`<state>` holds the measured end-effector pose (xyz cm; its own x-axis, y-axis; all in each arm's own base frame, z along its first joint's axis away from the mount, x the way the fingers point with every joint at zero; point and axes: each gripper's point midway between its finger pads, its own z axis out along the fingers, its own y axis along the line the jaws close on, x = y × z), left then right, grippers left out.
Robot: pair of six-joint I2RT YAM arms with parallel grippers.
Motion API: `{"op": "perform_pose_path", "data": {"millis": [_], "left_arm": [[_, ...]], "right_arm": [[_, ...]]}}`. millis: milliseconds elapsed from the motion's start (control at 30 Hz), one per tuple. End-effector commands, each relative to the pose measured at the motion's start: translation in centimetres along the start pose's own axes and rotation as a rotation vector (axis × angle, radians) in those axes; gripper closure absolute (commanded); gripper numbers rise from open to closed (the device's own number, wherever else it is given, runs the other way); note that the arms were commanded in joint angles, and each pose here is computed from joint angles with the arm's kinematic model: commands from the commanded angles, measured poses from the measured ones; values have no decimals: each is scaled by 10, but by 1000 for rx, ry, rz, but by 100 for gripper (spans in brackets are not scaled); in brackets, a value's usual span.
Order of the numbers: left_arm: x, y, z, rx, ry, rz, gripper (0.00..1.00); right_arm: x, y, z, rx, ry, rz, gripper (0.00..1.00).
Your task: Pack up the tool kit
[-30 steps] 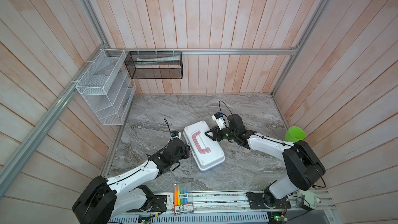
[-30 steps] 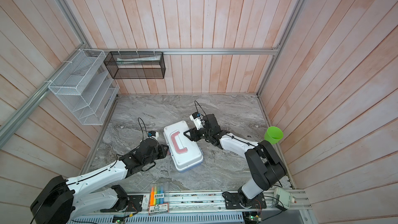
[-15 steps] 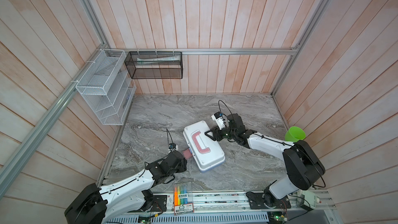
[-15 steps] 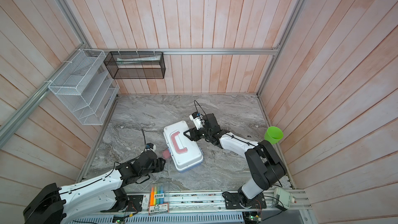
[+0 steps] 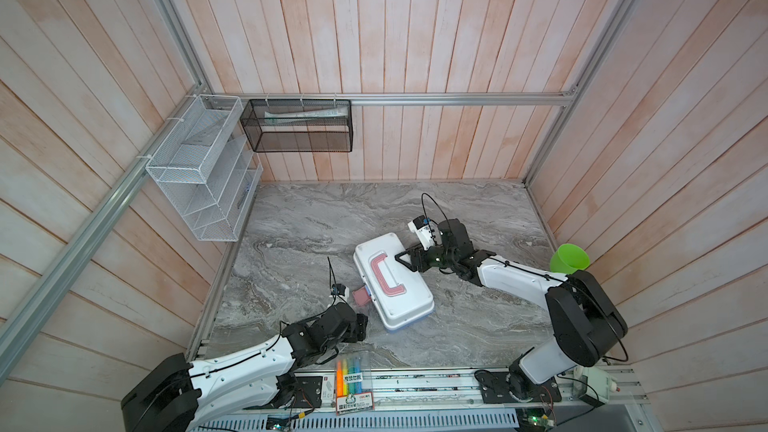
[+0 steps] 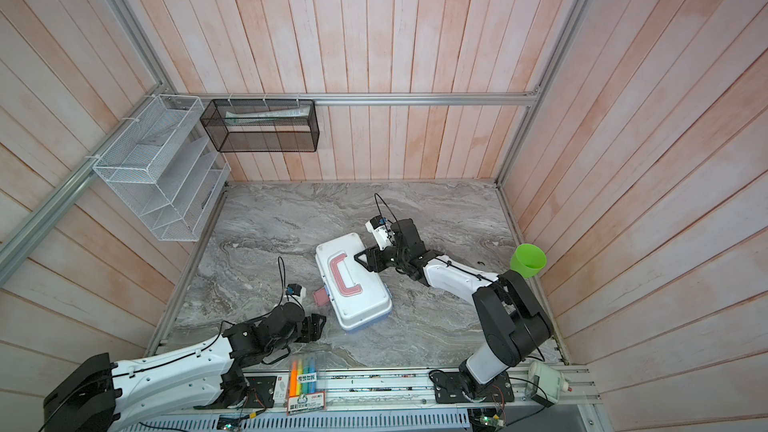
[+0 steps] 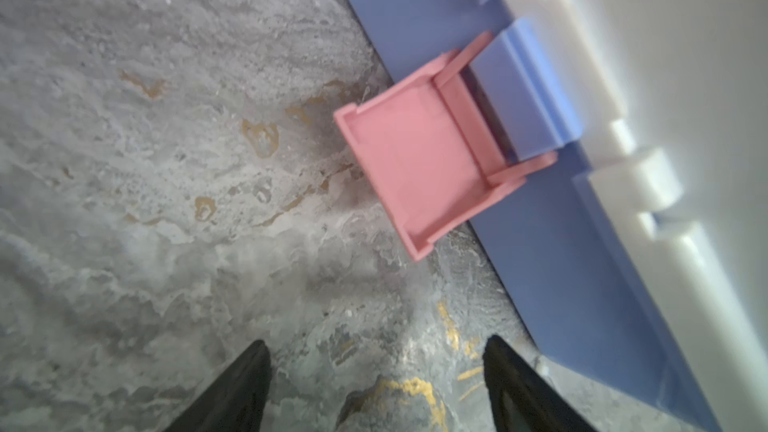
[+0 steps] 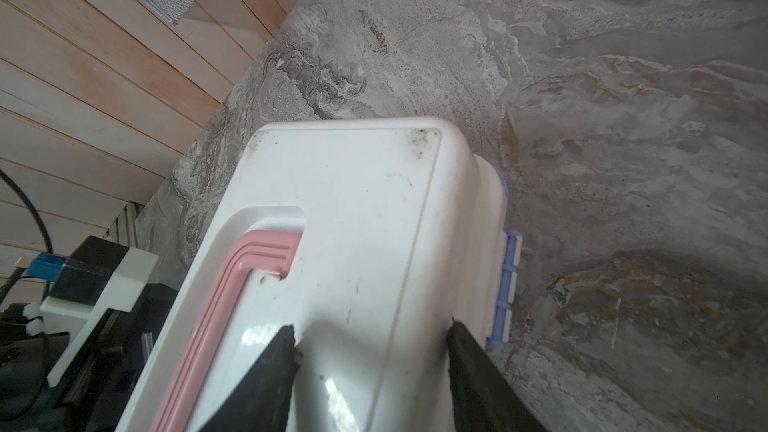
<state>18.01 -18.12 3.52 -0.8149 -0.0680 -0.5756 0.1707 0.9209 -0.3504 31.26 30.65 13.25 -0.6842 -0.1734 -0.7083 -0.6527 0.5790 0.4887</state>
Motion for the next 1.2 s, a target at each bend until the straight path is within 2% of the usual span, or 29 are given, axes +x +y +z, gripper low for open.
{"op": "perform_pose_path", "data": {"millis": [0,133,233,367,500,633,733,867,1000,1167], "left_arm": [[-19,-10,3,29,-99,6,14],[-30,-11,8,37,-170,1,11],[-31,-12,13,28,-172,15,11],[-24,-2,22,-41,-139,15,11],[-28,12,24,-126,-166,-1,11],[-37,27,18,-193,-233,-22,23],[-46,26,11,-196,-270,-26,25],[-58,14,1,-123,-327,-54,25],[-69,-11,-11,46,-382,-65,25],[-76,-32,-15,183,-363,-114,24]], "right_arm": [[64,-14,10,40,197,82,45],[65,-13,9,37,200,84,45],[65,-14,9,37,200,82,45],[67,-14,9,39,201,83,45],[67,-14,9,37,201,86,45],[67,-13,8,34,196,83,45],[66,-13,8,35,199,84,45],[66,-12,8,33,196,83,45],[65,-12,8,31,194,83,45],[64,-12,8,32,192,81,45]]}}
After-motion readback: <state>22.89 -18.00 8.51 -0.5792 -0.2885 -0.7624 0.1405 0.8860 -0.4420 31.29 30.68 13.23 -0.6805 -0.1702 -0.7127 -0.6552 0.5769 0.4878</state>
